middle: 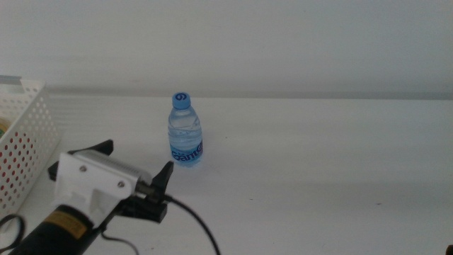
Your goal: Use arms to grab the bottles and put them into the dustbin to the left of the table.
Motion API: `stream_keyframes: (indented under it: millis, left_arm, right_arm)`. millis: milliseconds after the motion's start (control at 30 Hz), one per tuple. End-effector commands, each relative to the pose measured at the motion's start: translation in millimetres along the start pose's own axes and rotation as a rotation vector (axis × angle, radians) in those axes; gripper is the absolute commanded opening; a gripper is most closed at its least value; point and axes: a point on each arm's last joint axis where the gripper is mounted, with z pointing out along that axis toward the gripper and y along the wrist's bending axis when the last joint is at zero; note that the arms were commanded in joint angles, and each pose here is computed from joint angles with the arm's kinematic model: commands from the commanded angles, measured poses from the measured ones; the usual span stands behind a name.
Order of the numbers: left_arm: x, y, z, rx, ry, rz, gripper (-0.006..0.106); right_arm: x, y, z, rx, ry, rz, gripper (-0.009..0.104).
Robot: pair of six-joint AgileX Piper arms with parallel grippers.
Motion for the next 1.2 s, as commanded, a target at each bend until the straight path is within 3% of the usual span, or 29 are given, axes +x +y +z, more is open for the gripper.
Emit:
stream_keyframes:
  millis: [0,467,800,1167]
  left_arm:
    - [-1,-3,13,-0.005,-0.036,-0.050,0.094]
    - [20,-15,82,-0.027,0.030,-0.143,0.094]
    - [29,-23,119,-0.011,0.042,-0.137,0.094]
    - [37,-17,151,-0.095,0.030,-0.173,0.094]
  right_arm:
    - [0,-1,0,0.012,-0.009,-0.012,0.093]
    - [0,-1,0,0.012,-0.009,-0.012,0.093]
    - [0,-1,0,0.012,-0.009,-0.012,0.093]
    - [0,-1,0,0.012,-0.009,-0.012,0.093]
